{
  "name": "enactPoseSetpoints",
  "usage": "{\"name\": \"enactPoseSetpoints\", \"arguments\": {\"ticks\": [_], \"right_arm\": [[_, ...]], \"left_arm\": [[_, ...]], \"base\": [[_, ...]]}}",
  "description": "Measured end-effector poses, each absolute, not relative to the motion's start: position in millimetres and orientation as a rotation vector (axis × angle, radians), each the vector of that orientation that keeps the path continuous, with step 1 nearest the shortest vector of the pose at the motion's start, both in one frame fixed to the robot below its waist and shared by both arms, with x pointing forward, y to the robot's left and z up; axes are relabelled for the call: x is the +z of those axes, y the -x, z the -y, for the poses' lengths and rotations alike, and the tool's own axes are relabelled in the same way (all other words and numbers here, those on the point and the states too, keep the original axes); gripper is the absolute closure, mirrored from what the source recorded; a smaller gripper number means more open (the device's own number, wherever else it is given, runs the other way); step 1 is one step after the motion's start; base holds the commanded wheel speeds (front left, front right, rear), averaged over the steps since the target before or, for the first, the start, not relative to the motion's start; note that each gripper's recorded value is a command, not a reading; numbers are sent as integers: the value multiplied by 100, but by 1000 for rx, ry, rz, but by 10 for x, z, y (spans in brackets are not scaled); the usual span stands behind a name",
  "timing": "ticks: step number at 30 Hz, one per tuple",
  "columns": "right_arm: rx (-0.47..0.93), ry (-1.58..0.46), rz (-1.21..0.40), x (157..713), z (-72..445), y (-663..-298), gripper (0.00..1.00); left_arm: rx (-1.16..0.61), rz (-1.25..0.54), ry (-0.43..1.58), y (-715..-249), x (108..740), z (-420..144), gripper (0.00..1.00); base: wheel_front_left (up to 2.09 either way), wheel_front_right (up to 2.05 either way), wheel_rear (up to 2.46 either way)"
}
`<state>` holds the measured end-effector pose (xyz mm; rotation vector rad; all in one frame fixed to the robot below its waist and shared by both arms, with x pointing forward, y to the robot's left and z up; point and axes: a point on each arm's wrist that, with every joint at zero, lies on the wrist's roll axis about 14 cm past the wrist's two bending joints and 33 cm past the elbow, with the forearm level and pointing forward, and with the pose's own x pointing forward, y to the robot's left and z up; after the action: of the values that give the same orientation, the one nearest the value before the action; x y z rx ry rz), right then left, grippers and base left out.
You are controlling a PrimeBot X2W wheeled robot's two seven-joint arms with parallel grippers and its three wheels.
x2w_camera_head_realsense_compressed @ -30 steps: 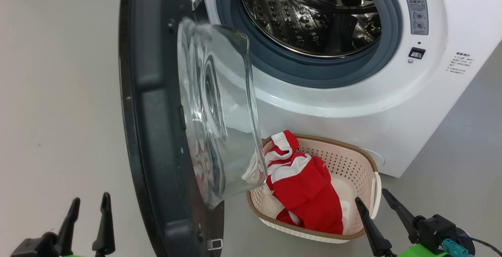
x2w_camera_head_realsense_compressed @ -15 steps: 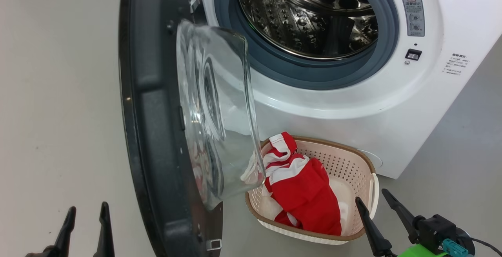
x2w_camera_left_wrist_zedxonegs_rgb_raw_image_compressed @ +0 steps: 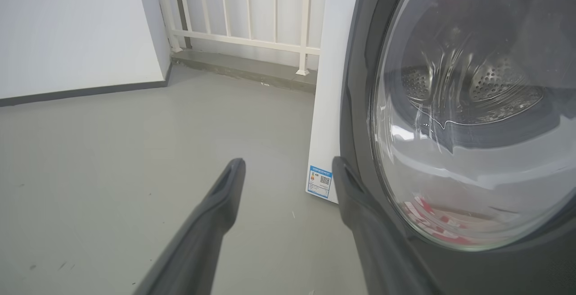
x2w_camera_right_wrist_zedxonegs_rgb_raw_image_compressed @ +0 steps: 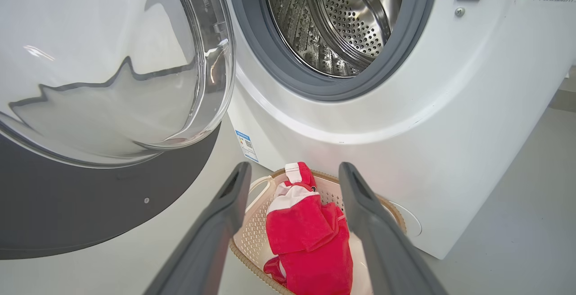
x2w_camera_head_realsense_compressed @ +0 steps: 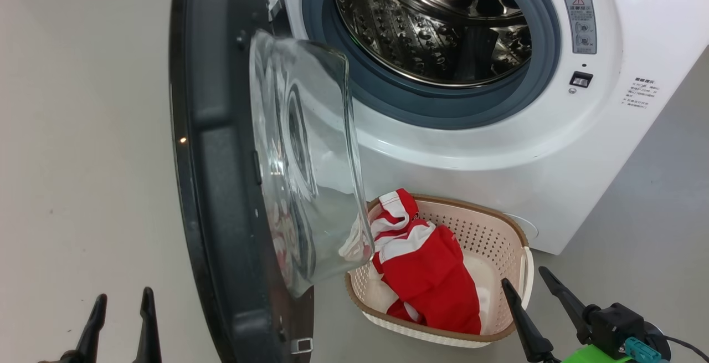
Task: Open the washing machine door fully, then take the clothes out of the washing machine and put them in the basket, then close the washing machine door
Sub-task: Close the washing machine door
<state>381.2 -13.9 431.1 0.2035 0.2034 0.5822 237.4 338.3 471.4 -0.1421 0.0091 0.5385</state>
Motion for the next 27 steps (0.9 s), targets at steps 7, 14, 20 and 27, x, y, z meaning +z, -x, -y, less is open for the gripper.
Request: {"name": "enactPoseSetpoints", "arguments": {"ticks": [7,14,20,27], "right_arm": [[584,-207,-197,4341,121,-3801,0],[593,-208,-196,4348,84,-3796,0],[601,-207,-198,4345,61,-3782,0],[603,-207,-199,4346,54,-3778,0]], "left_arm": [[548,16,163,-2361,4760,-3406,0],[567,134,257,-2407,5010,-3537,100],[551,232,334,-2435,5258,-3706,100],[486,356,577,-2503,5570,-3843,100]], "base": [[0,0,0],[0,0,0],[0,0,0],[0,0,0]]}}
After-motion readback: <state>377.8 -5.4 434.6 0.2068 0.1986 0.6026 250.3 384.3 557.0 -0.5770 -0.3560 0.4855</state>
